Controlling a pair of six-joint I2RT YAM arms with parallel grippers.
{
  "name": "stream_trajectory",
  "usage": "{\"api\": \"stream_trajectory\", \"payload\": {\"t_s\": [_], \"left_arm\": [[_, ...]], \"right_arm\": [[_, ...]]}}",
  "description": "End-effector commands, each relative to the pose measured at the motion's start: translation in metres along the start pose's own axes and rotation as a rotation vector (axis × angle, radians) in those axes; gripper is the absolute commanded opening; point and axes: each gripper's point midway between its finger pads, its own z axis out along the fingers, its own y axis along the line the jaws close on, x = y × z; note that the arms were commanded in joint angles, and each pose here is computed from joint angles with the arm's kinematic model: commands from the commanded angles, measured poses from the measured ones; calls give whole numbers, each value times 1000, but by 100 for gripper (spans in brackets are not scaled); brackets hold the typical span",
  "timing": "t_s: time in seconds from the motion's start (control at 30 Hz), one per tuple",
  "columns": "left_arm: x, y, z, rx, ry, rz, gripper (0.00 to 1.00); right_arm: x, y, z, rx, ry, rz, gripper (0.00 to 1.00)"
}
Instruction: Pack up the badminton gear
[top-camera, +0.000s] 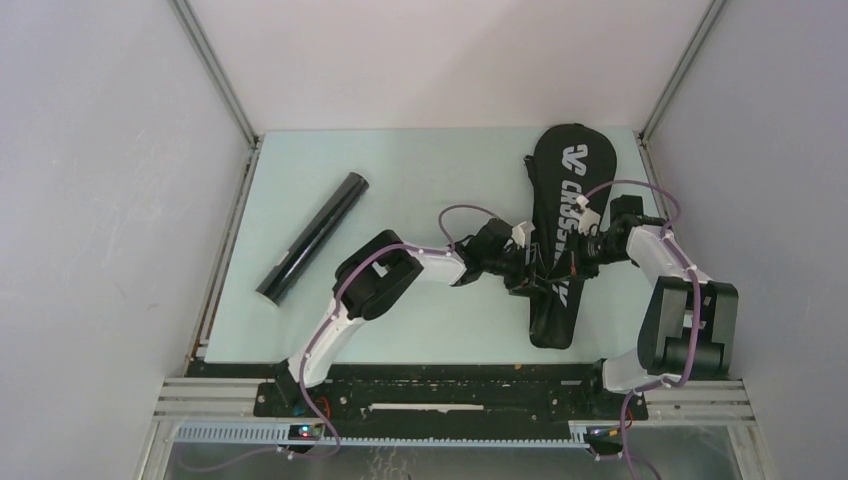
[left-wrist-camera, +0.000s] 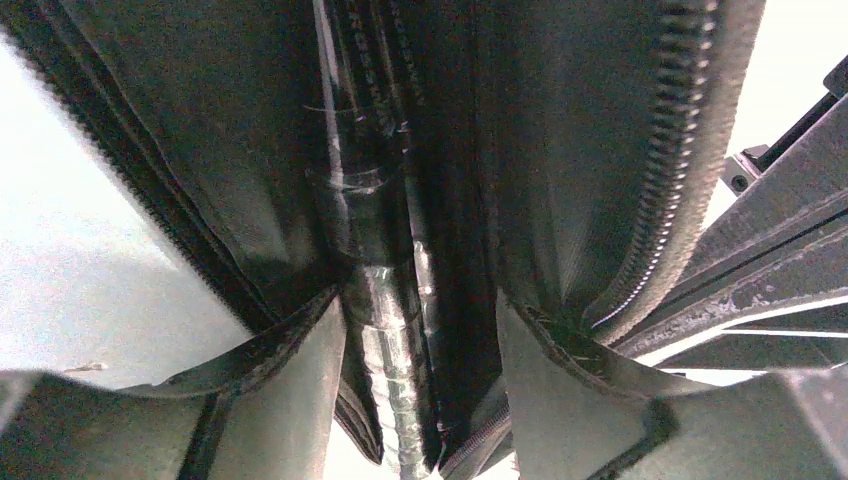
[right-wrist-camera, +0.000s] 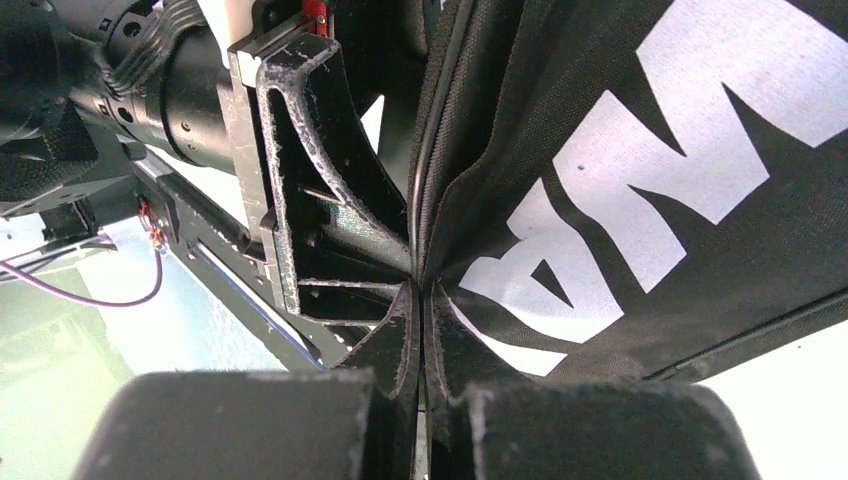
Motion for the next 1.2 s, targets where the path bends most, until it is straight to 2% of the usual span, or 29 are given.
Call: {"api": "stream_trajectory", "payload": {"t_s": [0.0, 0.33, 0.6, 0.77, 0.9, 1.0, 1.17], "left_arm": [[26, -89, -14, 312, 114, 158, 62], [44, -64, -30, 213, 128, 192, 66], [51, -42, -61, 68, 151, 408, 68], [12, -24, -88, -98, 14, 538, 67], [-24, -8, -96, -232, -47, 567, 66], [-46, 3, -87, -286, -70, 576, 66], [-70, 3, -63, -271, -89, 560, 66]], "right_arm": [[-28, -19, -4, 122, -83, -42, 0], [-40, -23, -12, 137, -113, -8, 0], [-43, -26, -16, 171, -129, -14, 0], [-44, -18, -18, 137, -139, -28, 0], [-45, -4, -20, 75, -148, -51, 0], [-42, 4, -23, 34, -134, -65, 0], [-32, 9, -25, -4, -92, -92, 0]]}}
